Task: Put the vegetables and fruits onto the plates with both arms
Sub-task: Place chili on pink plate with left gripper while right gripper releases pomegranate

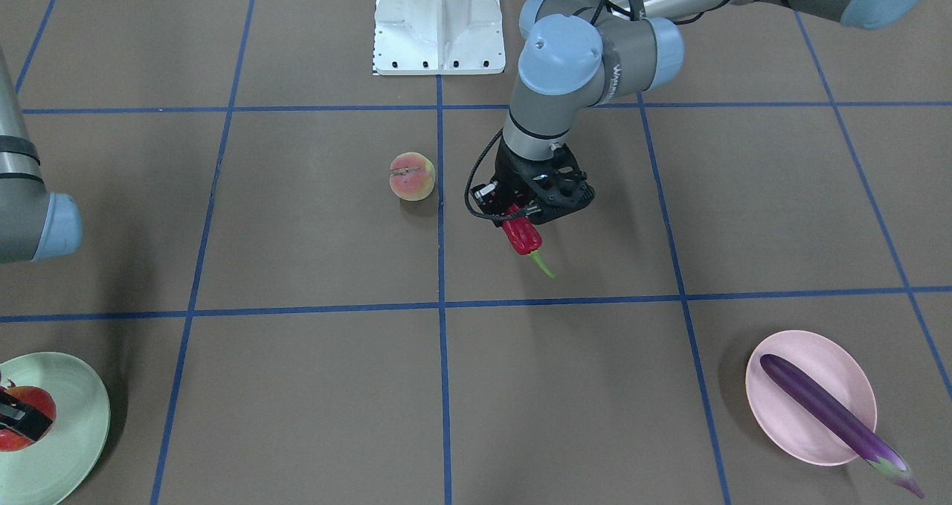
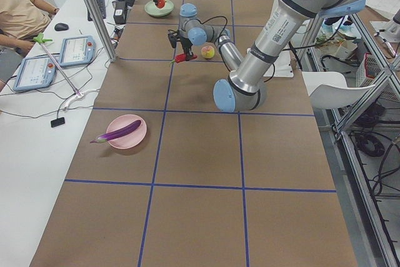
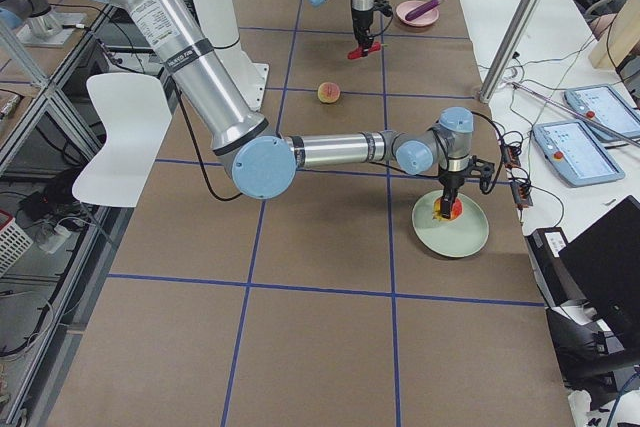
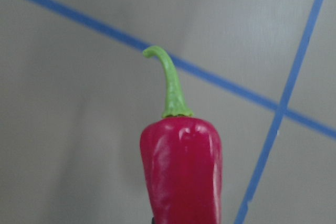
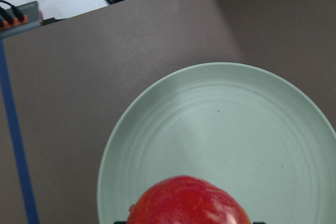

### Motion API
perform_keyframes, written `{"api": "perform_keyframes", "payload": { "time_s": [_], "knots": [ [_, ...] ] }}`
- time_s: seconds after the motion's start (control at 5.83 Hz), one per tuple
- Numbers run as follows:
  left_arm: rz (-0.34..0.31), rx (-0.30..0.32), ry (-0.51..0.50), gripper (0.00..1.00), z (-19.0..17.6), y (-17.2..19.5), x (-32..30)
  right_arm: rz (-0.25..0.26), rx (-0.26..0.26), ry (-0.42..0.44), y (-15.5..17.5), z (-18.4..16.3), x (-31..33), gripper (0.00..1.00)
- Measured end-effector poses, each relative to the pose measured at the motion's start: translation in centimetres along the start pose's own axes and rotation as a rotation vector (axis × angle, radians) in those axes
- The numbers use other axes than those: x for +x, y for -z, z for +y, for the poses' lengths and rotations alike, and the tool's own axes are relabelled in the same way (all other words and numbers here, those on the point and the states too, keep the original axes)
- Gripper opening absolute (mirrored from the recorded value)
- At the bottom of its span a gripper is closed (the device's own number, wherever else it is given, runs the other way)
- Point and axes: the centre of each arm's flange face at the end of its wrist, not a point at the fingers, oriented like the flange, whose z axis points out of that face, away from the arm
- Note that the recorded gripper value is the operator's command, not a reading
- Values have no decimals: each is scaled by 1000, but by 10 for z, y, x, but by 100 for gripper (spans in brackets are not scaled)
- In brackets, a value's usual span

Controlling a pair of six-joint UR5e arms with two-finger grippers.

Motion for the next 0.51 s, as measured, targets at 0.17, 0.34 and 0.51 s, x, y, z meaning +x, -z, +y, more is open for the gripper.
{"api": "perform_keyframes", "payload": {
  "time_s": [0.17, 0.34, 0.51],
  "knots": [
    [-32, 37, -19, 0, -39, 1, -29, 1, 0, 3, -7, 2, 7, 100],
    [-84, 77, -33, 0, -90, 2, -72, -16, 8, 15, -6, 4, 9, 100],
    [-150, 108, -18, 0, -144, -2, -118, -44, 19, 33, 4, 6, 4, 100]
  ]
}}
